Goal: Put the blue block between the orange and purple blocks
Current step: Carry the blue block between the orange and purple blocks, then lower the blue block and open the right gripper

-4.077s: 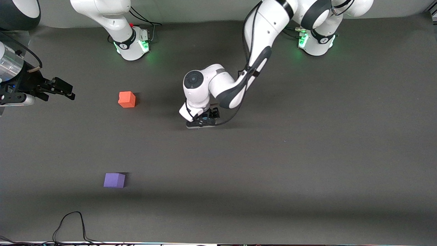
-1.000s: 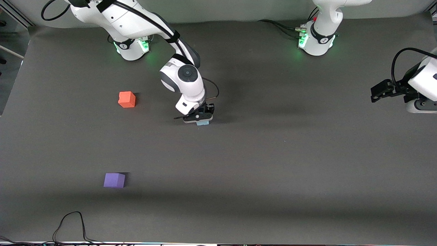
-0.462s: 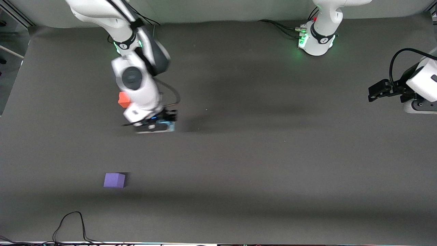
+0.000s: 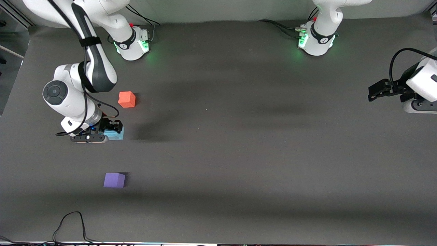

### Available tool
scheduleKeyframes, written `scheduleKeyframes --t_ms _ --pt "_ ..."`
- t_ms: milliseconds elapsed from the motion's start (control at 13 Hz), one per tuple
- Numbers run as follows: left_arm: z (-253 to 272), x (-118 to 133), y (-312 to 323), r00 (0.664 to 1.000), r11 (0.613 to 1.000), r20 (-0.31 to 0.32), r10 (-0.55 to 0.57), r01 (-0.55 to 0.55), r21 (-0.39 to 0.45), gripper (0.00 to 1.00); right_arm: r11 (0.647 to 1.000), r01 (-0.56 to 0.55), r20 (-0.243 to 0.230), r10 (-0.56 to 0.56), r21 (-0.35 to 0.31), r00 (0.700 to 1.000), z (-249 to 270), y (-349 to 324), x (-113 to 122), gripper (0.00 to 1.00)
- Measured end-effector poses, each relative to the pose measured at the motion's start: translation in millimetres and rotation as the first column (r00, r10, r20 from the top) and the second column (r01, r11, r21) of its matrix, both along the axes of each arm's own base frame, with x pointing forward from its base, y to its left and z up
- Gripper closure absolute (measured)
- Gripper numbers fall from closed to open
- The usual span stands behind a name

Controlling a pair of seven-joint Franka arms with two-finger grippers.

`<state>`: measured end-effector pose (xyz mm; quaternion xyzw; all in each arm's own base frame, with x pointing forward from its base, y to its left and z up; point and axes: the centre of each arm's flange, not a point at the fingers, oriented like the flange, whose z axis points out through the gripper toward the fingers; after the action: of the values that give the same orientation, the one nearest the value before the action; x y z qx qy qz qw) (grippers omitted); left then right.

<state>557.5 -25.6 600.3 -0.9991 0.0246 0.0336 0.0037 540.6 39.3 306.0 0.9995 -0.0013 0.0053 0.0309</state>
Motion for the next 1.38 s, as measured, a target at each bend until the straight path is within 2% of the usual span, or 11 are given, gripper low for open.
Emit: scheduleKeyframes --t_ms 385,538,769,1154,1385 --pt "0 0 0 1.000 1.000 -0.002 -0.001 0.001 0.000 0.00 0.999 -0.025 0.034 0.026 -0.038 0.999 -77 0 -15 0.44" --pt "0 0 0 1.000 1.000 -0.002 -0.001 0.001 0.000 0.00 0.998 -0.029 0.037 0.031 -0.048 0.999 -92 -3 -16 0.44" --pt "0 0 0 1.000 1.000 -0.001 -0.001 0.001 0.000 0.00 0.999 -0.028 0.039 0.029 -0.019 0.999 -99 -9 -16 0.44" --pt "0 0 0 1.000 1.000 0.000 -0.001 0.001 0.000 0.00 1.000 -0.015 0.046 0.014 0.024 0.999 -83 -17 -10 0.00" --pt "0 0 0 1.000 1.000 0.000 -0.001 0.001 0.000 0.00 0.995 0.018 0.063 -0.024 0.095 0.998 -8 -39 1 0.00"
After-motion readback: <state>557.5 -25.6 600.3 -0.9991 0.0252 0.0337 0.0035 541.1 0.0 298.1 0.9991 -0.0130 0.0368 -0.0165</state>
